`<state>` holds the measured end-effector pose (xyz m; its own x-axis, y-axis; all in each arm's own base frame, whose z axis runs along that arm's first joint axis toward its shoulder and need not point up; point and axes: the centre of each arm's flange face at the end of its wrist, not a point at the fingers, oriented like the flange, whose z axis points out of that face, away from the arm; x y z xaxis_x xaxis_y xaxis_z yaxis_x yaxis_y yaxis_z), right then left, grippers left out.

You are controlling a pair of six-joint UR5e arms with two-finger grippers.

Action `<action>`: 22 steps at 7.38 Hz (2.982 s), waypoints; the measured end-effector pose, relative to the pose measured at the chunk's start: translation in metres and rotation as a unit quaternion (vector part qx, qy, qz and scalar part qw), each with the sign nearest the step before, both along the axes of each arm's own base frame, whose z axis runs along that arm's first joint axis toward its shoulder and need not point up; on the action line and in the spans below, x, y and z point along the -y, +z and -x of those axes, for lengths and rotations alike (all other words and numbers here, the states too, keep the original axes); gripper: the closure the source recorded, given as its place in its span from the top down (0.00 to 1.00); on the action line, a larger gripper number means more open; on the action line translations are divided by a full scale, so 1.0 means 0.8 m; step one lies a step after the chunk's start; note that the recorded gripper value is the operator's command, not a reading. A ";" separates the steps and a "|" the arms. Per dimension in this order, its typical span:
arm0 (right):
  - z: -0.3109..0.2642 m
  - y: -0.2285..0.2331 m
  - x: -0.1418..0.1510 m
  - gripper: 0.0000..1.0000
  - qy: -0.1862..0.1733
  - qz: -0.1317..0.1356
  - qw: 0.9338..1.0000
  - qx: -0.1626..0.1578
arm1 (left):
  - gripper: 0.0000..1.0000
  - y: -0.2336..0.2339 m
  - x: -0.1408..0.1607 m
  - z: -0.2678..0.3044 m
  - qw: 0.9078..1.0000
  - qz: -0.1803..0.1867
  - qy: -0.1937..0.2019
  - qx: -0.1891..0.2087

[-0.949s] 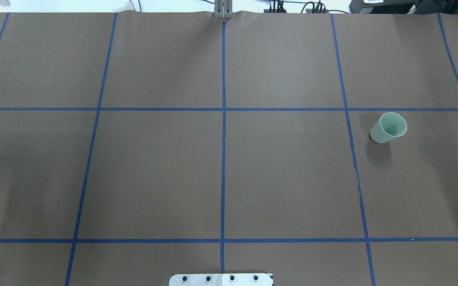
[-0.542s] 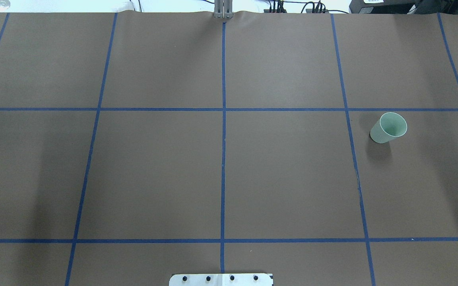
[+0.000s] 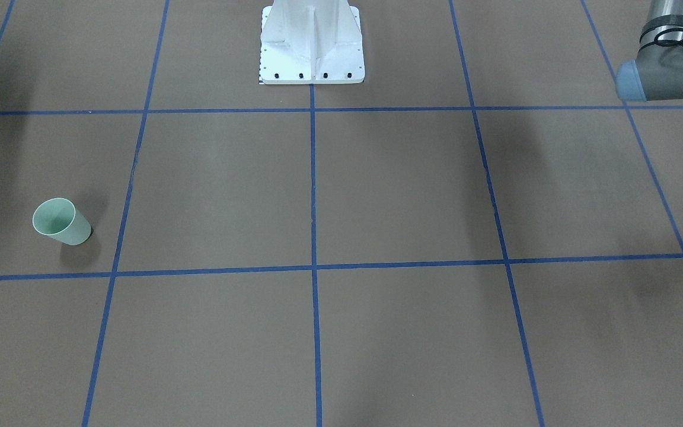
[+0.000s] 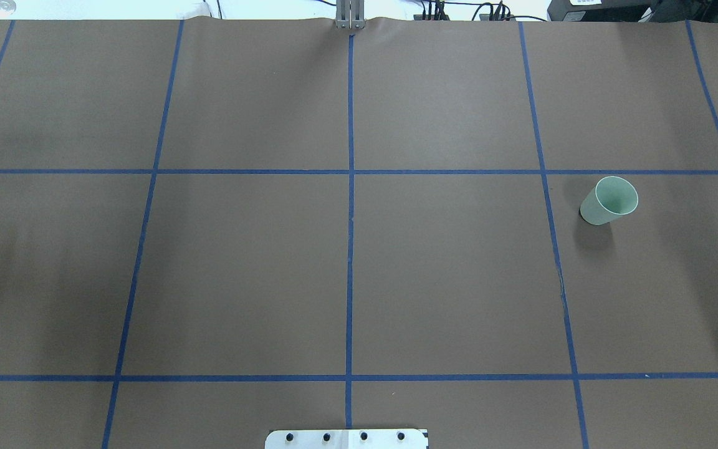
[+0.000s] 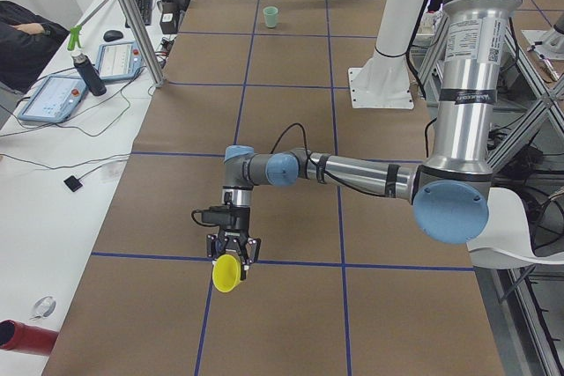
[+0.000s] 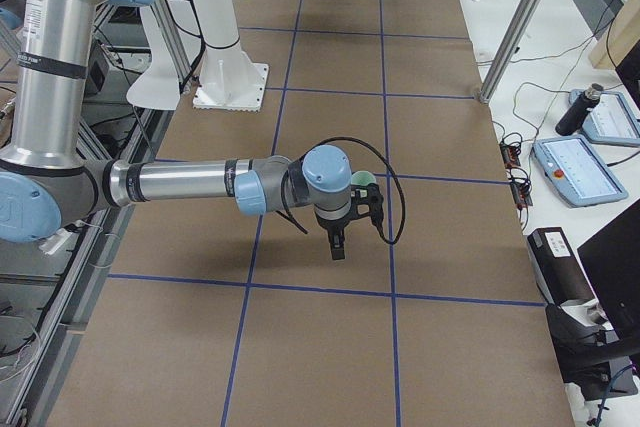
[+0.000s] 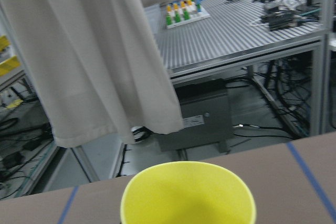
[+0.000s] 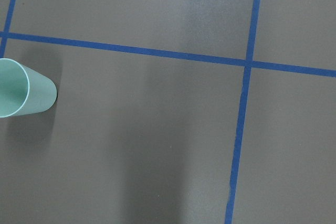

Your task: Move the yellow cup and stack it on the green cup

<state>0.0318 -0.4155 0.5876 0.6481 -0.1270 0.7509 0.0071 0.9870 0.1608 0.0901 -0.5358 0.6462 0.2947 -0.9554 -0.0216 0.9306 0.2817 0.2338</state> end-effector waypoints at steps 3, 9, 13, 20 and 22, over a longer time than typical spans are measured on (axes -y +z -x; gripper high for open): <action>0.000 0.005 0.000 1.00 0.001 0.005 1.000 -0.002 | 0.00 -0.114 0.077 -0.043 0.983 -0.156 0.073 -0.064; 0.002 -0.015 0.016 1.00 0.001 -0.011 1.000 0.002 | 0.00 -0.301 0.077 -0.219 0.852 -0.415 0.288 -0.139; 0.070 -0.063 0.048 1.00 0.009 0.049 0.997 0.056 | 0.00 -0.468 0.053 -0.345 0.761 -0.485 0.377 -0.207; 0.198 -0.185 0.120 0.99 -0.080 -0.024 0.991 0.103 | 0.00 -0.593 -0.054 -0.441 0.483 -0.591 0.599 -0.243; 0.272 -0.239 0.147 0.99 -0.108 -0.035 0.987 0.110 | 0.00 -0.597 -0.087 -0.462 0.439 -0.606 0.610 -0.261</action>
<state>-0.1855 -0.5327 0.3965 0.4216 -0.3013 0.8553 0.1729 0.9526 0.2503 0.4597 -0.4660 0.1685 0.2233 0.7128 -0.6649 0.2751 0.6083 0.7445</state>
